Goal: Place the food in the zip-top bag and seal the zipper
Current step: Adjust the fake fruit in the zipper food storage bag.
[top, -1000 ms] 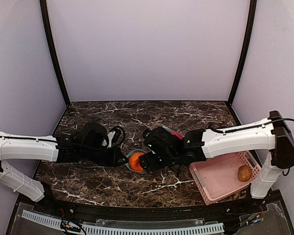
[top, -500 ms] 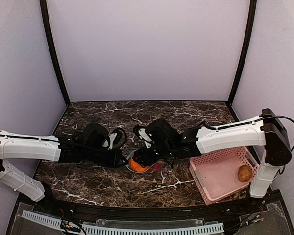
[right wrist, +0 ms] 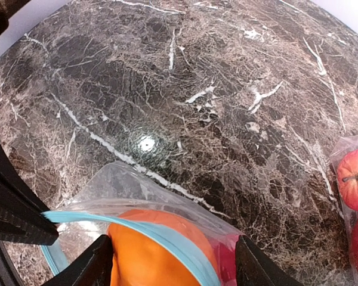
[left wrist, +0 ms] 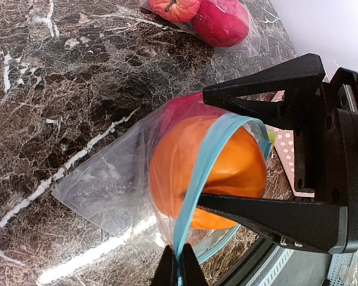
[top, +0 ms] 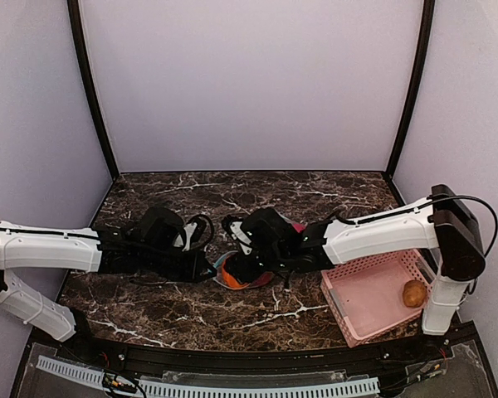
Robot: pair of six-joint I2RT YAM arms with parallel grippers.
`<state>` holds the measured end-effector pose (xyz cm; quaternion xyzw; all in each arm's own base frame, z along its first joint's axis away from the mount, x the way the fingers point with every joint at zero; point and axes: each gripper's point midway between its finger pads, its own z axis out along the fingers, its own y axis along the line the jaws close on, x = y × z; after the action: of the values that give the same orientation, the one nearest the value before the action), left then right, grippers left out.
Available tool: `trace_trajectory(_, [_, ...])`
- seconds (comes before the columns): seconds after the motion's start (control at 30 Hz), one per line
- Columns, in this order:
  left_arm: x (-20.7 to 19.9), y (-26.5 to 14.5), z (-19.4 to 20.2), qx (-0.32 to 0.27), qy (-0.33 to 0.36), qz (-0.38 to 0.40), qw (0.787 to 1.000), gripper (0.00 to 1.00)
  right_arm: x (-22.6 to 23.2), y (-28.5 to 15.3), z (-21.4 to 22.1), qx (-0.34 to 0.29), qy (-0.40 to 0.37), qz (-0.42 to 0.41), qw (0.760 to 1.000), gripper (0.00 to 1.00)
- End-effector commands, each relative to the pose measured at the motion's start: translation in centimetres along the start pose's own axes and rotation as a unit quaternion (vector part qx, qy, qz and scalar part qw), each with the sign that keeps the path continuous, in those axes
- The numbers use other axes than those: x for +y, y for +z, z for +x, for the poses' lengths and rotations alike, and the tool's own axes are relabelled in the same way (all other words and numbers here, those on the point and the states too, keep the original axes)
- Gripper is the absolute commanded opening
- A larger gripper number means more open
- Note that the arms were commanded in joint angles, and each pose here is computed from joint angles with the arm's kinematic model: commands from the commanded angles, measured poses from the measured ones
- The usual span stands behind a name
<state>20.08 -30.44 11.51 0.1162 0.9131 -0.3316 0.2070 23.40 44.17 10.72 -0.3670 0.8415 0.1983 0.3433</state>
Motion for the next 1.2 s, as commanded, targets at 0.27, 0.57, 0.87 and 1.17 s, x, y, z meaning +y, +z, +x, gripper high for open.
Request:
trace_trajectory(0.27, [-0.7,-0.1,-0.4,-0.001,-0.022,0.022,1.0,0.01,-0.7,-0.3,-0.8,0.002,0.039,0.038,0.999,0.78])
trace_trajectory(0.57, [0.5,-0.4,-0.6,-0.012,-0.036,0.017,0.999,0.01,0.2,-5.8,-2.6,-0.032,0.069,-0.023,0.997,0.99])
trace_trajectory(0.87, [0.4,-0.4,-0.4,-0.009,-0.04,0.023,0.999,0.01,-0.6,-5.5,0.1,-0.004,0.088,-0.02,0.996,0.87])
trace_trajectory(1.17, [0.4,-0.7,0.0,-0.005,-0.04,0.024,0.999,0.01,-1.7,-3.5,1.7,0.032,0.099,-0.019,0.994,0.79])
